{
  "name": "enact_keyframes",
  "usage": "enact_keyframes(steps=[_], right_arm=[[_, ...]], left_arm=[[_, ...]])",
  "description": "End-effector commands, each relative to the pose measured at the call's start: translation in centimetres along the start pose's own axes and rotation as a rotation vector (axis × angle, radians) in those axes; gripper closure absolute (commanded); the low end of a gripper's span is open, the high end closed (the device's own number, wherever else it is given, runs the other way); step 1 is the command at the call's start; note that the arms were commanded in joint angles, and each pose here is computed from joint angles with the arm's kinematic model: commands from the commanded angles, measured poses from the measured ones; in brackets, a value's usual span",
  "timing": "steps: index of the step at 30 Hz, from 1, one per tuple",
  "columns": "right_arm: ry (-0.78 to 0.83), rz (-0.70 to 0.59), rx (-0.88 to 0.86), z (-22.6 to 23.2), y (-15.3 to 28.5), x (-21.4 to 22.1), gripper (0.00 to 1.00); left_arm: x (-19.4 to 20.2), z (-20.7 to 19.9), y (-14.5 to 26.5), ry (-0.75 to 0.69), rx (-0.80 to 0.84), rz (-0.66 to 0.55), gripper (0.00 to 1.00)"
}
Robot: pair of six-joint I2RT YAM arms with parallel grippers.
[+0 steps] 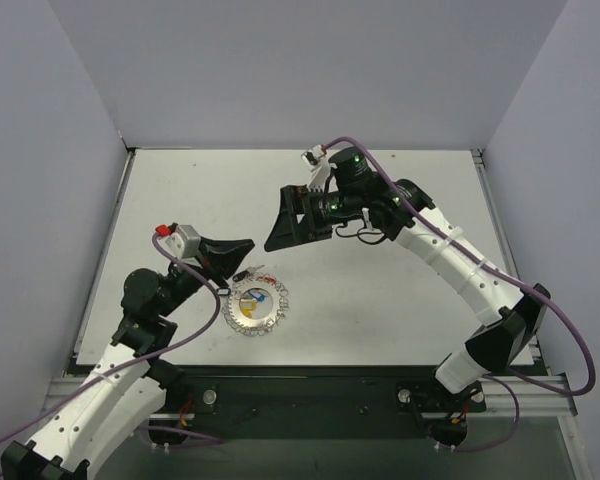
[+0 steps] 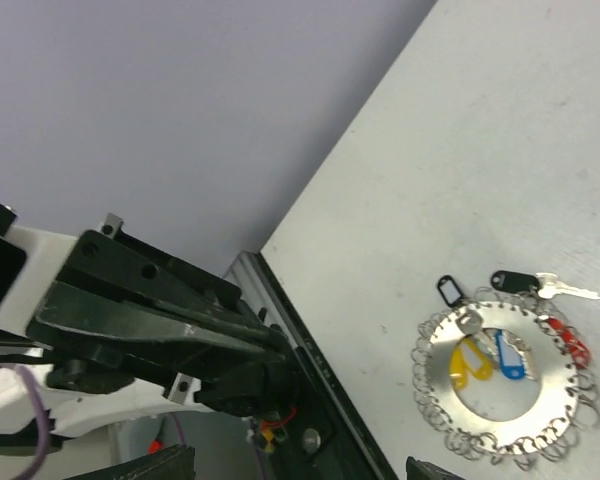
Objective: Put the keys on the keyring
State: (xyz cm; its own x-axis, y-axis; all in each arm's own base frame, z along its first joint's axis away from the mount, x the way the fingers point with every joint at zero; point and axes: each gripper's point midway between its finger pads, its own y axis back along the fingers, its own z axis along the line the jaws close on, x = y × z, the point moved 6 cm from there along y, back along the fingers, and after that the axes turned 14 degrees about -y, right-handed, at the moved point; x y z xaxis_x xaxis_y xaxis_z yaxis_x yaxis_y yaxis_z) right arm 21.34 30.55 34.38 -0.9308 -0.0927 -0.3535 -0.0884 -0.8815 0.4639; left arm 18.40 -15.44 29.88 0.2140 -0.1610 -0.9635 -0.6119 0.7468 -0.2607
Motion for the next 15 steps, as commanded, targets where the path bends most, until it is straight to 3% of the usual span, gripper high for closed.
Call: enact_keyframes(steps=[1,4,5,6,9,12,14,15], right_arm=[[0.064,-0.085,0.119,-2.6,0.6,-0.4,0.17],[0.052,-0.079,0.211,-5.5,-0.5,-0.4,0.16],[0.051,-0.076,0.231,-6.1,-0.9,-0.4,0.16],[0.055,-0.072,0.252,-6.8,-1.2,-0.5,0.16],[0.058,-0.066,0.337,-9.0,-2.6,-1.0,0.16],[0.056,-0.073,0.409,-10.6,-3.9,-2.2,0.16],[0.052,-0.073,0.451,-11.8,-5.3,-3.1,0.16],[0.053,-0.074,0.462,-12.0,-5.8,-3.5,0.16]], left_arm=[[-0.5,1.5,-0.7,0.088,-0.114,0.093,0.92],[0.5,2.5,-0.9,0.132,-0.168,0.177,0.78],[1.1,3.0,-1.1,0.149,-0.188,0.210,0.70],[1.7,3.7,-0.8,0.179,-0.226,0.252,0.53],[2.4,5.8,-0.5,0.252,-0.279,0.324,0.31],[3.6,8.3,0.3,0.356,-0.334,0.402,0.25],[4.6,9.7,0.5,0.424,-0.366,0.461,0.13],[4.9,10.2,0.6,0.451,-0.363,0.482,0.12]])
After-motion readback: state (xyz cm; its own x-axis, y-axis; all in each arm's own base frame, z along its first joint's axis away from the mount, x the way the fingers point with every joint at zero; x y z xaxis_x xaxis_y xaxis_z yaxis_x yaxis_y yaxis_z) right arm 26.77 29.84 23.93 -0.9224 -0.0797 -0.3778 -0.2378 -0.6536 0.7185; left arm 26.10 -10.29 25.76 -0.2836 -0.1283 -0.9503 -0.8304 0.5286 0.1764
